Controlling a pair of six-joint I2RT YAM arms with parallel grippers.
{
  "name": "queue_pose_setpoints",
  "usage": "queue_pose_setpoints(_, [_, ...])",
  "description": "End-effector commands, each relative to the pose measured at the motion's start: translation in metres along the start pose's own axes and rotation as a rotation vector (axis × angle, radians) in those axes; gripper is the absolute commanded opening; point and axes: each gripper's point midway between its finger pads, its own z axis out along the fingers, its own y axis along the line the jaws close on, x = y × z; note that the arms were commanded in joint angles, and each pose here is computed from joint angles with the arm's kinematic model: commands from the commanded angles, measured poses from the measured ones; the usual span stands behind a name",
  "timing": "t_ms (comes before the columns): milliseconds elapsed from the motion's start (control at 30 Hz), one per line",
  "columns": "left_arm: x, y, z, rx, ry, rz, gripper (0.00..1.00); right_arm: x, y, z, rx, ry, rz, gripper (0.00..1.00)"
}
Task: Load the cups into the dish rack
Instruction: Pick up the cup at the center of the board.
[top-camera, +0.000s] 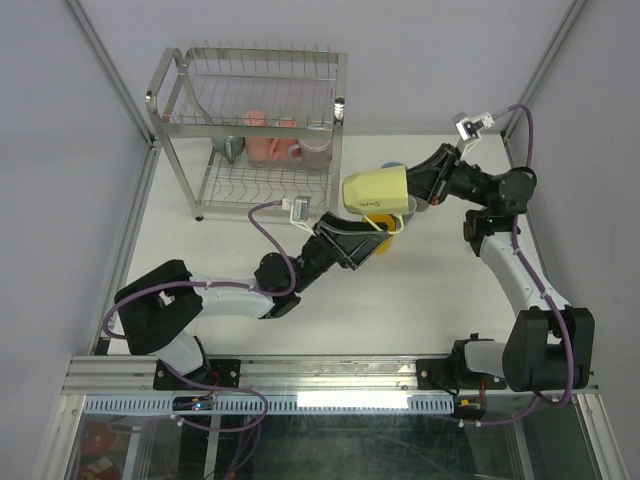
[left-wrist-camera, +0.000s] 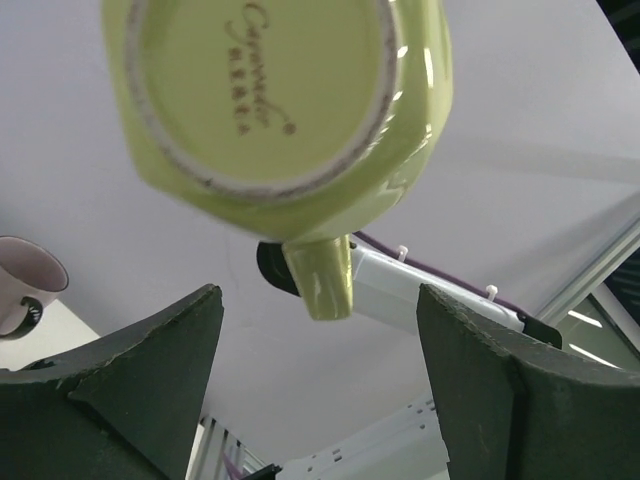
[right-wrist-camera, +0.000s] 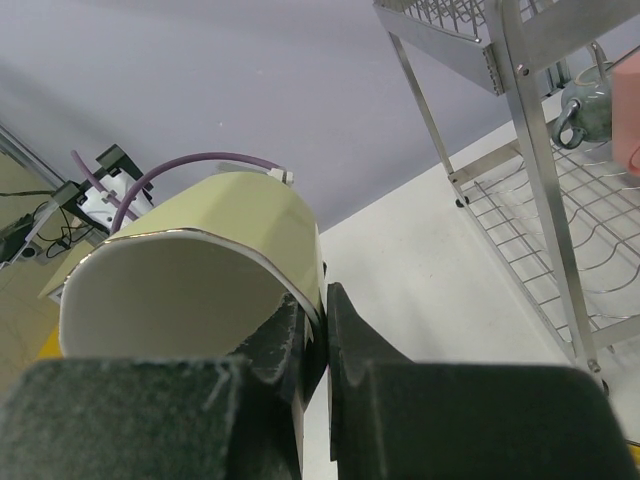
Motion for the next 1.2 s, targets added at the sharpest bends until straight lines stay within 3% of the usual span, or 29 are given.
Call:
queue_pose_setpoints(0, [-0.028, -0.057, 0.016, 0.196, -0.136, -0.055, 0.75, -0.024, 0.020, 0.003, -0.021, -0.090, -0.088, 0.00])
queue_pose_setpoints(233, [-0.032, -0.052, 0.027, 0.174, -0.180, -0.105, 0.58, -0.024, 0.023, 0.002, -0.029, -0.095, -0.097, 0.00])
queue_pose_setpoints(567, [-0.033, -0.052, 0.043, 0.172, -0.188, -0.134, 0.43, -0.021, 0.023, 0.002, -0.030, -0.095, -0.103, 0.00])
queue_pose_setpoints(700, [-0.032, -0.050, 0.043, 0.166, -0.186, -0.132, 0.26, -0.020, 0.022, 0.001, -0.030, -0.095, -0.104, 0.00])
queue_pose_setpoints(833, [-0.032, -0.049, 0.041, 0.169, -0.191, -0.119, 0.03, -0.019, 0.022, 0.001, -0.028, -0.093, -0.105, 0.00])
queue_pose_setpoints(933, [-0.033, -0.051, 0.037, 0.179, -0.191, -0.104, 0.00, -0.018, 0.021, 0.001, -0.024, -0.090, -0.103, 0.01])
queue_pose_setpoints(1067, [-0.037, -0.054, 0.029, 0.200, -0.197, -0.084, 0.00, -0.016, 0.021, -0.001, -0.020, -0.081, -0.116, 0.40])
queue_pose_setpoints(1167, [-0.040, -0.059, 0.022, 0.229, -0.188, -0.069, 0.00, -0.014, 0.022, -0.001, -0.022, -0.071, -0.124, 0.62])
